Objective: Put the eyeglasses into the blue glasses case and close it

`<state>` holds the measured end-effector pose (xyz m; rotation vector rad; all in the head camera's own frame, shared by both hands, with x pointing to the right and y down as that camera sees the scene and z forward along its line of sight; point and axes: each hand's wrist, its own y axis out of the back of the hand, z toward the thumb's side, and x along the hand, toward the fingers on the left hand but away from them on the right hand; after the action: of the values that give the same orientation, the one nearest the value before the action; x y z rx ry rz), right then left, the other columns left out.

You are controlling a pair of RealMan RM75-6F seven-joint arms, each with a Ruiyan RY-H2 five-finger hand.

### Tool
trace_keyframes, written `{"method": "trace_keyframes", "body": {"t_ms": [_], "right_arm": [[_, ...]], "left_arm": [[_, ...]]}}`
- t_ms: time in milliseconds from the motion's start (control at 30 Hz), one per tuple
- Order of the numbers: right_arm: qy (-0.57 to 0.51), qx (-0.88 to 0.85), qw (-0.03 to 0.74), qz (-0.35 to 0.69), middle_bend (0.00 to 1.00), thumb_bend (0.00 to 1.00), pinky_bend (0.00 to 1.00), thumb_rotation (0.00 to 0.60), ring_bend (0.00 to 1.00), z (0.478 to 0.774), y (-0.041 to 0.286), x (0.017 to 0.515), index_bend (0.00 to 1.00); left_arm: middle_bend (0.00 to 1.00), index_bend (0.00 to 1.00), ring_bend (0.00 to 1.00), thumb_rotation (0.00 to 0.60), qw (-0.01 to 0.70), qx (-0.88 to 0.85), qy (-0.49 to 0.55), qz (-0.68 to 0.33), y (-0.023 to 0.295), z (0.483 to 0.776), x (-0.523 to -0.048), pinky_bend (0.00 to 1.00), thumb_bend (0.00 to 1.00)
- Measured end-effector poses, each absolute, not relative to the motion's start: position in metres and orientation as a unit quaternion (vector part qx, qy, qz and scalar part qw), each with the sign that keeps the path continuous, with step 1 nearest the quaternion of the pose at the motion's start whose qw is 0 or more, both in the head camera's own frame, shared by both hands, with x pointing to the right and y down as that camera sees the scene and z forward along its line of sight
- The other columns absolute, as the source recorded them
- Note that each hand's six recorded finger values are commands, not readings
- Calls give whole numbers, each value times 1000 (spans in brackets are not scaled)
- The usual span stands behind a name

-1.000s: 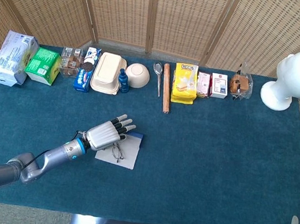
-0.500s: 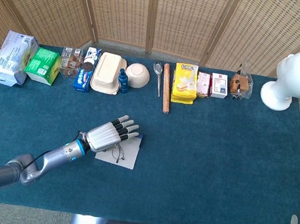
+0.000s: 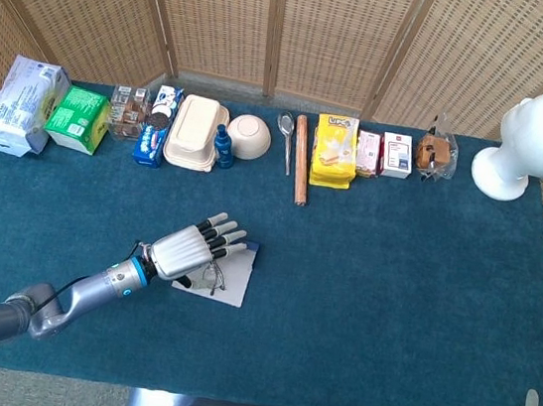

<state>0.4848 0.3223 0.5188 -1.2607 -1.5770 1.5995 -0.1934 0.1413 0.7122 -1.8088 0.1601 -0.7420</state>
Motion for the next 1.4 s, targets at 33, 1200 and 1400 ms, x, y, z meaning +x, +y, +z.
{"method": "trace_keyframes", "body": {"t_ms": [33, 1200, 1400], "right_arm": [[-588, -470, 279, 596, 187, 329, 79, 600, 0, 519, 322, 485, 0], [-593, -473, 275, 590, 185, 329, 79, 600, 0, 520, 325, 486, 0], [-595, -471, 273, 590, 185, 328, 79, 600, 0, 519, 326, 488, 0]], "left_arm": [[0, 0, 0, 317, 557, -767, 67, -312, 143, 711, -193, 0, 231], [0, 0, 0, 409, 609, -738, 52, -287, 166, 721, -180, 0, 231], [0, 0, 0, 415, 613, -734, 51, -288, 162, 724, -174, 0, 231]]}}
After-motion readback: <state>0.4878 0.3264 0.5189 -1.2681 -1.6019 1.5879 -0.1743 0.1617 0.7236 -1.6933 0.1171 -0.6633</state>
